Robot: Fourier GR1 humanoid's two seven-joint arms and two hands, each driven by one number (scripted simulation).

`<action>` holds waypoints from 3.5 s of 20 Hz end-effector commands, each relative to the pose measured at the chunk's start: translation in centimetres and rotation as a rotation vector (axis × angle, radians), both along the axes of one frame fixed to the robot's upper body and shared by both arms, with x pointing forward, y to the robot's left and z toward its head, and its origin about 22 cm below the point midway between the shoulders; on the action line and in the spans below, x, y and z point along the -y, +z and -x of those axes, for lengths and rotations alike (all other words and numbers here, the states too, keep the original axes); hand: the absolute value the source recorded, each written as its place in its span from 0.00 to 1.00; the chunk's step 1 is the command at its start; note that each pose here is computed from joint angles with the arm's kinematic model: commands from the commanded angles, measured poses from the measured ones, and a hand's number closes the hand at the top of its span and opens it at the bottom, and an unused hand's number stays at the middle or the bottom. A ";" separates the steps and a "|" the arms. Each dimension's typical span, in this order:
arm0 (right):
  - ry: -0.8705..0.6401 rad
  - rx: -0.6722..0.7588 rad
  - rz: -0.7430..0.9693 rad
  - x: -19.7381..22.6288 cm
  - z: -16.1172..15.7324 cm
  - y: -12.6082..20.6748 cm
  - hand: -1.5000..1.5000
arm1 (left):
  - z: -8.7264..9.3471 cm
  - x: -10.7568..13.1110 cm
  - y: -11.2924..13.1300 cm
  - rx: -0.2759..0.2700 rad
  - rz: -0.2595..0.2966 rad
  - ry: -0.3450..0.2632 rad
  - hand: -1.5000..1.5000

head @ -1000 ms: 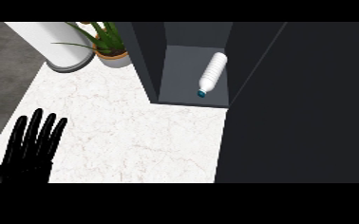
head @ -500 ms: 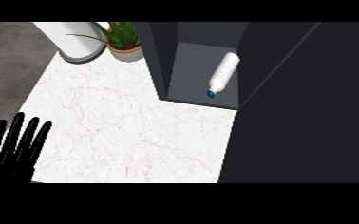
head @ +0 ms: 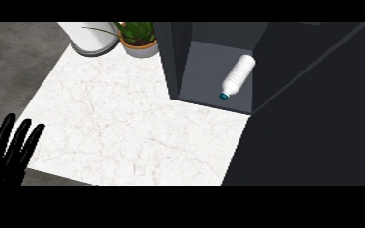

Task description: Pick up the bottled water, place it into the cabinet and close the cabinet

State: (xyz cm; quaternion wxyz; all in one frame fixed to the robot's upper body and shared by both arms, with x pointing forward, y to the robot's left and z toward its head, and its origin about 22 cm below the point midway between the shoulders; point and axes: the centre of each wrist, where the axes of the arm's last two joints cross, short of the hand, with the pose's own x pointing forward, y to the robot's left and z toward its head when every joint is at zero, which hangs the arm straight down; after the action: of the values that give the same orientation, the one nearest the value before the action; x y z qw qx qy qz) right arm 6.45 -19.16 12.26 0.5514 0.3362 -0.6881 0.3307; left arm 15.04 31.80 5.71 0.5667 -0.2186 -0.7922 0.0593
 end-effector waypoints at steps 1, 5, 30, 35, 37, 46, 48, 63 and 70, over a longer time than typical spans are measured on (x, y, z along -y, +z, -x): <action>0.181 0.060 0.055 -1.9 0.0 1.3 1.00 | 0.0 -0.7 -0.2 -0.008 -0.010 0.005 0.00; 0.237 0.152 0.128 -1.3 -0.9 1.9 1.00 | -0.3 -0.6 0.5 0.007 -0.015 -0.025 0.00; 0.294 0.081 0.049 -1.8 -2.4 0.7 1.00 | -1.0 -2.4 1.2 0.029 -0.031 -0.048 0.00; 0.257 0.038 0.003 -1.9 -2.7 0.2 1.00 | -1.4 -2.4 1.8 0.056 -0.025 -0.063 0.00; 0.199 0.039 0.025 -1.5 -3.2 0.0 1.00 | -1.6 -2.5 2.1 0.068 -0.037 -0.068 0.00; 0.092 0.160 0.199 -0.8 -5.8 1.1 1.00 | -1.8 -3.1 2.0 0.054 -0.041 -0.068 0.00; 0.064 0.158 0.237 -1.0 -6.7 1.0 1.00 | -1.7 -3.1 2.0 0.051 -0.041 -0.073 0.00; -0.065 0.056 0.283 -6.0 -16.2 0.8 1.00 | -2.1 -4.1 1.6 0.037 -0.029 -0.057 0.00; -0.349 0.010 0.216 -8.6 -22.2 3.4 1.00 | -1.1 -4.6 0.4 0.000 -0.013 -0.018 0.00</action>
State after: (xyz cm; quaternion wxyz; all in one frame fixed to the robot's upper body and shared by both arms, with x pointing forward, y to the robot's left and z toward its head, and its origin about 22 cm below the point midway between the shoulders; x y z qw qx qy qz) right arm 25.81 -12.05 14.38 0.6039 0.1813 -0.6879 0.3596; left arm 16.60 36.18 6.55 0.5650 -0.2265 -0.7924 0.0397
